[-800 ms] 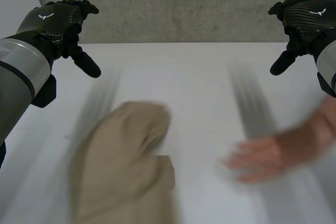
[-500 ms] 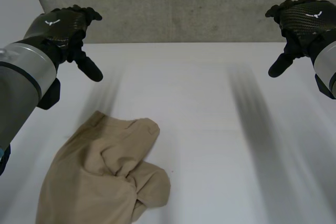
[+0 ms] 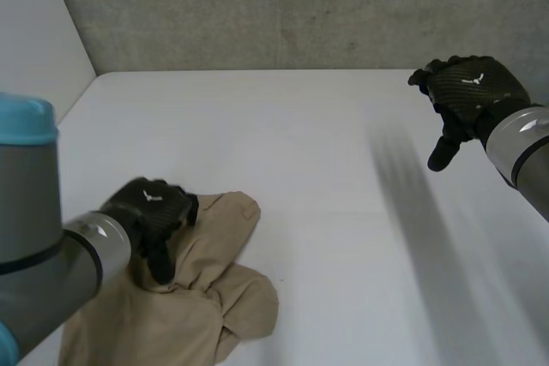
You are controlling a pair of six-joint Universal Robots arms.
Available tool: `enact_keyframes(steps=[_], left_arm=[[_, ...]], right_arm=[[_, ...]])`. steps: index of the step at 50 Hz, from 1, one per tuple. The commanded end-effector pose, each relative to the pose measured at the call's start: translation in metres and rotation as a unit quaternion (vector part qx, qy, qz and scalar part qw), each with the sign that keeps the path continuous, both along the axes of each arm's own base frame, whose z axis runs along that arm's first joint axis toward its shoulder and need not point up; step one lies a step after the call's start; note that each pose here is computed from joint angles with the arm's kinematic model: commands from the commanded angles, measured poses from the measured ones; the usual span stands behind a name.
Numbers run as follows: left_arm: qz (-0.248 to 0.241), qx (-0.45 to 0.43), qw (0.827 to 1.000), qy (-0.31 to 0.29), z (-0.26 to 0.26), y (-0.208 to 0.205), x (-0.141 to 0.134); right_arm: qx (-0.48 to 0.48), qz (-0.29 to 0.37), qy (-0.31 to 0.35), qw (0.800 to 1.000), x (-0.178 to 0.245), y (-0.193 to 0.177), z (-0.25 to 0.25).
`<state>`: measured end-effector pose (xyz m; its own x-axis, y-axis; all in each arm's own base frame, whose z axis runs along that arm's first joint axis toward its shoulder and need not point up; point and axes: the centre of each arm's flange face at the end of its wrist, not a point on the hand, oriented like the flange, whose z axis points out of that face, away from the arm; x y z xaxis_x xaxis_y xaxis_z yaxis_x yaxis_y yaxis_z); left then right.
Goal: Fold the shorts.
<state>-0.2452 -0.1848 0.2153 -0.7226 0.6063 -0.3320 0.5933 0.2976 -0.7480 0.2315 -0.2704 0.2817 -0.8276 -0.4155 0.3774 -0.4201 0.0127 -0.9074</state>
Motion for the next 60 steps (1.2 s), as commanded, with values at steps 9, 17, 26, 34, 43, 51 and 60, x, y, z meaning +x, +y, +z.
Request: enact_keyframes(steps=[9,17,26,34,43,51,60], left_arm=[[0.003,-0.229,0.964,0.132,0.084,-0.055,-0.065],[-0.011,-0.374,0.892,0.254,0.164,-0.027,-0.088],[-0.14,-0.265,0.931,0.208,0.076,0.03,-0.106],[-0.292,-0.14,0.932,0.159,-0.01,0.119,-0.129],[-0.242,-0.203,0.929,0.193,0.03,0.082,-0.124],[-0.125,-0.255,0.939,0.195,0.06,0.008,-0.087],[-0.051,-0.23,0.952,0.194,0.048,-0.031,-0.059]], right_arm=[[-0.013,0.0,0.001,1.0,0.0,-0.002,0.003],[-0.029,-0.004,-0.004,1.0,-0.003,0.001,0.015],[-0.068,-0.036,-0.019,0.997,-0.022,-0.005,0.041],[-0.078,-0.038,-0.02,0.996,-0.023,-0.006,0.044],[-0.078,-0.035,-0.019,0.996,-0.021,-0.005,0.044],[-0.067,-0.026,-0.018,0.997,-0.018,-0.002,0.039],[0.013,0.063,0.005,0.998,0.022,0.033,0.005]])
